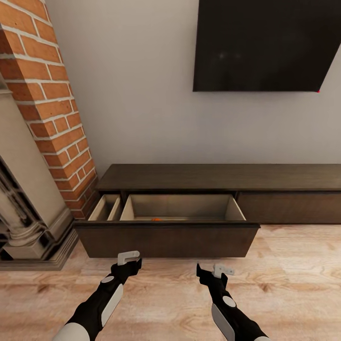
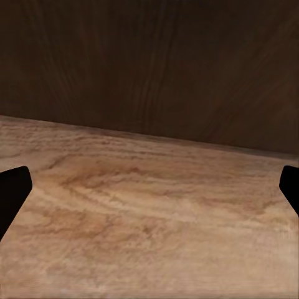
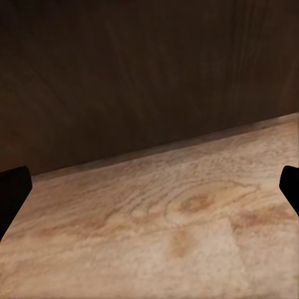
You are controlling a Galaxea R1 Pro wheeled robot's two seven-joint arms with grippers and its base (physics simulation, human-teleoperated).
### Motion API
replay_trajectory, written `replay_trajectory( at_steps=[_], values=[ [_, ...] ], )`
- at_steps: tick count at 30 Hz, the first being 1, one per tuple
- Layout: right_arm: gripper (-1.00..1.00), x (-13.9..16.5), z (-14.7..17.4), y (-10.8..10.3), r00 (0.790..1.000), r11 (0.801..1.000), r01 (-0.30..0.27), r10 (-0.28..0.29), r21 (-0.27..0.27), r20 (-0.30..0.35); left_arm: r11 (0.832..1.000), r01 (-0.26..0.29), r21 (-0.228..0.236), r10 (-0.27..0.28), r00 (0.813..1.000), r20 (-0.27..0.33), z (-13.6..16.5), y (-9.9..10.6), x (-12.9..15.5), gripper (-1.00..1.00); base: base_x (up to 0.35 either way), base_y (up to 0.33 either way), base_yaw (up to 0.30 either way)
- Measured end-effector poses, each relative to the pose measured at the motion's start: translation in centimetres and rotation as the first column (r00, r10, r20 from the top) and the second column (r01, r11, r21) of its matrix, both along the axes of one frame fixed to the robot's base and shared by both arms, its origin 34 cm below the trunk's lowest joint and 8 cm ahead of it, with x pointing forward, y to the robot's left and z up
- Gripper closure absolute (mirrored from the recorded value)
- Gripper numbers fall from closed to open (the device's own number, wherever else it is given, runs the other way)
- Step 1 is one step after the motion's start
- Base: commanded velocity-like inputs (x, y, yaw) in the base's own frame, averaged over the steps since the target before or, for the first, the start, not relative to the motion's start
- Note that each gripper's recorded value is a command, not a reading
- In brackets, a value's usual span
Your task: Place each of the two pumpkins and all three candles from the living room inside a cabinet in the living room (use any cabinet), then make sure every cabinet is closed, and position the cauldron so it is next to a table in the living room.
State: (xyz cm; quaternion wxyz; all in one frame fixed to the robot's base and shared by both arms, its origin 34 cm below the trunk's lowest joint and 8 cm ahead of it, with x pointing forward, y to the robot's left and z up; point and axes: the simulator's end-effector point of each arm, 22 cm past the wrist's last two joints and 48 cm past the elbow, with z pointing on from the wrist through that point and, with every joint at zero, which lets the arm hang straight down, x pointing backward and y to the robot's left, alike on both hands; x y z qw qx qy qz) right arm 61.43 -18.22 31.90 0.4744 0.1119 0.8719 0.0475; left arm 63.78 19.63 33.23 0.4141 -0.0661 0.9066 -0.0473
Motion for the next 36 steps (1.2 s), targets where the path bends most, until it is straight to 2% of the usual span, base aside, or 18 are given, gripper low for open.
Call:
replay_trajectory(
  at_steps=[7, 28, 36],
  values=[
    [-1.00, 0.0, 0.0, 0.0, 1.000, 1.000, 0.000, 0.000, 0.000, 0.001, 0.998, 0.036, 0.058, -0.037, 0.999, 0.009, 0.2, 0.2, 0.1, -1.00, 0.207, 0.077, 0.000],
    [-1.00, 0.0, 0.0, 0.0, 1.000, 1.000, 0.004, -0.004, 0.003, -0.001, 0.997, 0.039, 0.063, -0.040, 0.999, 0.009, 0.1, 0.2, 0.1, -1.00, 0.052, 0.015, 0.000],
    [-1.00, 0.7, 1.1, -0.5, 0.998, 1.000, 0.028, -0.028, 0.008, 0.062, 0.997, 0.042, 0.070, -0.042, 0.999, 0.001, -0.4, 0.3, -0.3, -1.00, 0.000, 0.000, 0.000]
  ],
)
